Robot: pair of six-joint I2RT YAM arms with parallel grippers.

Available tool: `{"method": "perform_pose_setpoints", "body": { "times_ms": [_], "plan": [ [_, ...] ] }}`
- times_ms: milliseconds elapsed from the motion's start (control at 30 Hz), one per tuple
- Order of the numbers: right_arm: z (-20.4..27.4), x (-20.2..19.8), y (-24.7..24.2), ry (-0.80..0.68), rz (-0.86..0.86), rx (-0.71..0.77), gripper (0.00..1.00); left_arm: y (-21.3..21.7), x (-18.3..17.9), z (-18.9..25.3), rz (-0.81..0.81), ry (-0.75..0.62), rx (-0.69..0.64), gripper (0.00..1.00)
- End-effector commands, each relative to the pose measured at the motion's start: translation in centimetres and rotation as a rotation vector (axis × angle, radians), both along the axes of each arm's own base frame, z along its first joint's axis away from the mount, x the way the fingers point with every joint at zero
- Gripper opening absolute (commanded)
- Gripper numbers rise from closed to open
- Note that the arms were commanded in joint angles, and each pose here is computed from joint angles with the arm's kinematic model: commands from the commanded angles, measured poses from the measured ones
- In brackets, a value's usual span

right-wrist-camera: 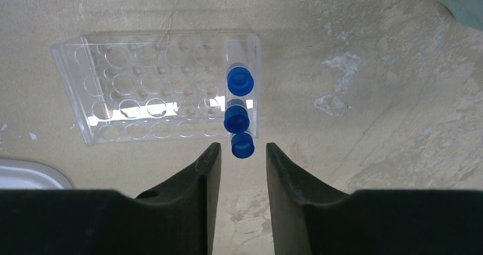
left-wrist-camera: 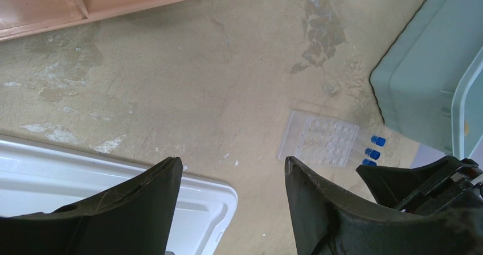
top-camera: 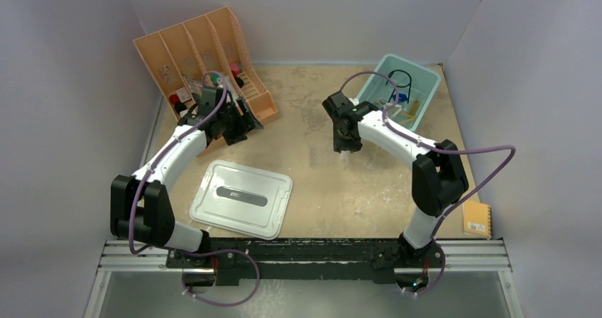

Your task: Organize the chemistry lab equipment

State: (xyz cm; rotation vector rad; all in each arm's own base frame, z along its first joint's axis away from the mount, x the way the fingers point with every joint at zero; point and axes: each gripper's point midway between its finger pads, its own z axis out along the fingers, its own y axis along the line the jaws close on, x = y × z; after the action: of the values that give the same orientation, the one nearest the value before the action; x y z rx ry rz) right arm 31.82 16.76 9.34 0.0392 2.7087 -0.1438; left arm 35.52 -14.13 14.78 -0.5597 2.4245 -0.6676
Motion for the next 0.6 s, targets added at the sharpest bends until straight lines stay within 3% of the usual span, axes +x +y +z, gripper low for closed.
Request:
{"method": "perform_pose_setpoints", "body": {
  "times_ms": [0, 333, 567],
  "plan": [
    [2.9, 0.6, 0.5, -0.063, -0.005, 0.059, 0.44, 0.3, 0.2, 0.7, -0.005, -0.035, 0.013, 0.65],
    [9.4, 2.1, 2.2, -0.240, 0.122, 0.133, 0.50, 1.5, 0.4, 1.5, 0.047, -0.062, 0.062, 0.65],
    [10.4, 2.1, 10.5, -0.313, 0.417, 0.240, 0.51, 4.8, 0.5, 4.1, 0.167, -0.124, 0.189, 0.65]
  ]
}}
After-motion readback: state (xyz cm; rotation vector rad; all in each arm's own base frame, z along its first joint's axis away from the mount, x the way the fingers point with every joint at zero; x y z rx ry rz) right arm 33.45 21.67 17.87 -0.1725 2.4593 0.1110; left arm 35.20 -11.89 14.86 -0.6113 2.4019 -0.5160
